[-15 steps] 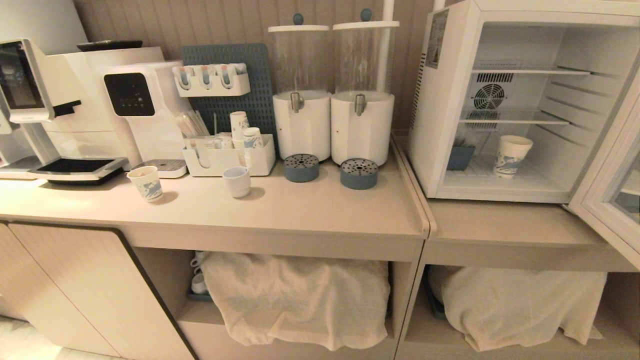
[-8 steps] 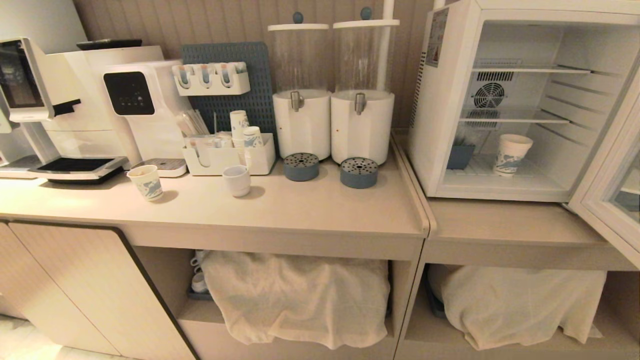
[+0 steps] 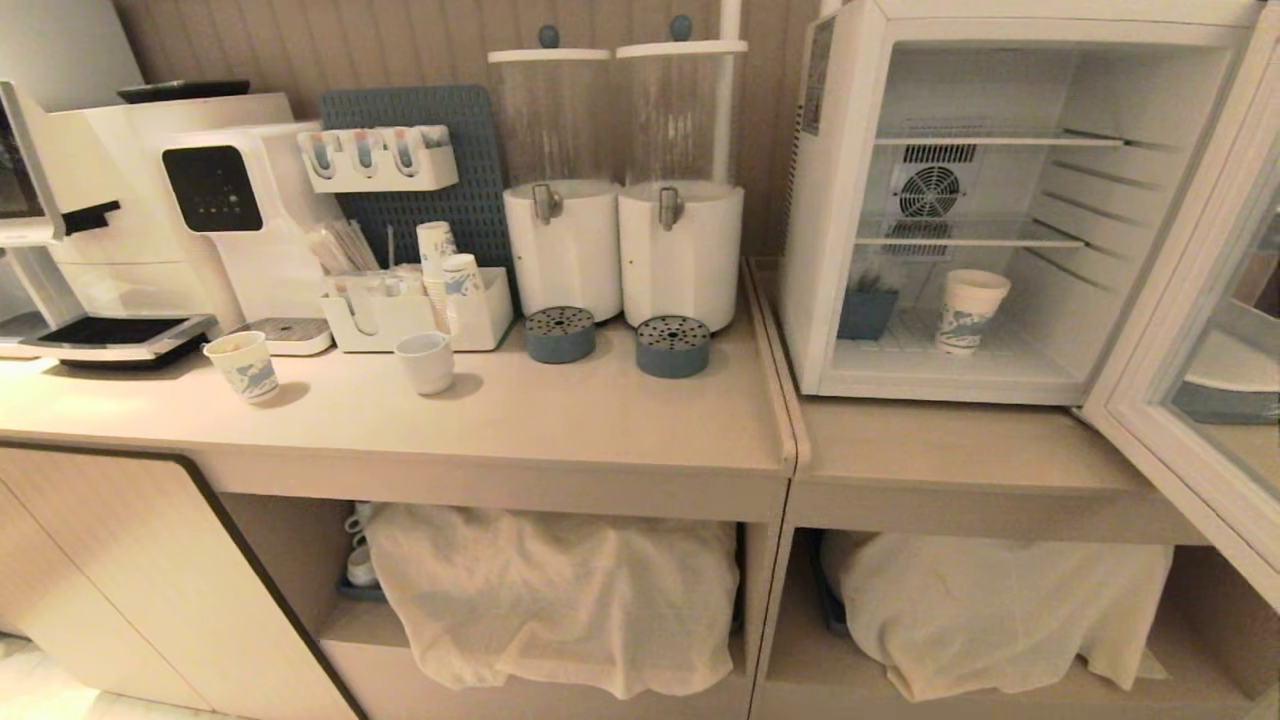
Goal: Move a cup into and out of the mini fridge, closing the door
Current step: Close the freezer door
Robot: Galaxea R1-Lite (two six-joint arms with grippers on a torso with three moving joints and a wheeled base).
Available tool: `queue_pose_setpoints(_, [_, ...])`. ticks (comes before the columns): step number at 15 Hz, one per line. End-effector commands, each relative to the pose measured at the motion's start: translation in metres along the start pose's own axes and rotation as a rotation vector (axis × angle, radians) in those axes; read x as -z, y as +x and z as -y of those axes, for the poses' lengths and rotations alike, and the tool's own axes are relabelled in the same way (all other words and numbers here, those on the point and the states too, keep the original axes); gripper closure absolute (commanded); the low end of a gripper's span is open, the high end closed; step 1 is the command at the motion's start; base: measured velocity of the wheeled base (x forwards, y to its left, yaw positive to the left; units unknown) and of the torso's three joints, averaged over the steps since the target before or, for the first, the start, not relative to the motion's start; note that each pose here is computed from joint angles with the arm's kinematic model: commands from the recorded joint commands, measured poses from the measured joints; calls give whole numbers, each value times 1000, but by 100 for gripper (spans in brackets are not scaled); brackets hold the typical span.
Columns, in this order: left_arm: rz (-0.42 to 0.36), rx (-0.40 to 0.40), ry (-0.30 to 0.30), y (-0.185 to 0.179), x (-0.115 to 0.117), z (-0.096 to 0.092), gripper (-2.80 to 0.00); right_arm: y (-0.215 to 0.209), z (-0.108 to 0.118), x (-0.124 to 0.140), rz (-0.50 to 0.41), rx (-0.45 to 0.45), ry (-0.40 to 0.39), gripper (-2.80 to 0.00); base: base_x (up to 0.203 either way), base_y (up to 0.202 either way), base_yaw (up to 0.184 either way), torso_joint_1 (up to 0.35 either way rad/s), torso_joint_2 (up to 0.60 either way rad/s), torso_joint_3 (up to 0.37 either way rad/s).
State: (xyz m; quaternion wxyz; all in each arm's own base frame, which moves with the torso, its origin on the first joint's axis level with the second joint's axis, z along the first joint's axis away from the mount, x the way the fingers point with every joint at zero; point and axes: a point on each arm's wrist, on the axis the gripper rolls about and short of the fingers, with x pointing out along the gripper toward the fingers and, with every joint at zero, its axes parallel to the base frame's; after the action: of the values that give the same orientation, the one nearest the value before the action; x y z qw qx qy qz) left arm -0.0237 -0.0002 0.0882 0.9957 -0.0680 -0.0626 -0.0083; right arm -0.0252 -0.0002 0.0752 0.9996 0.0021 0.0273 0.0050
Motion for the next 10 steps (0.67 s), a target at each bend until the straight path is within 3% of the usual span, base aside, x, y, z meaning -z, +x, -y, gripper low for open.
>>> queue_pose_setpoints(1, [-37, -6, -1, 2, 11, -2, 0, 0, 0, -1, -3, -1, 0, 0, 0, -195, 0, 1, 2, 2])
queue_pose_setpoints(10, [-34, -7, -5, 2, 11, -2, 0, 0, 0, -1, -7, -2, 0, 0, 0, -192, 1, 2, 1, 3])
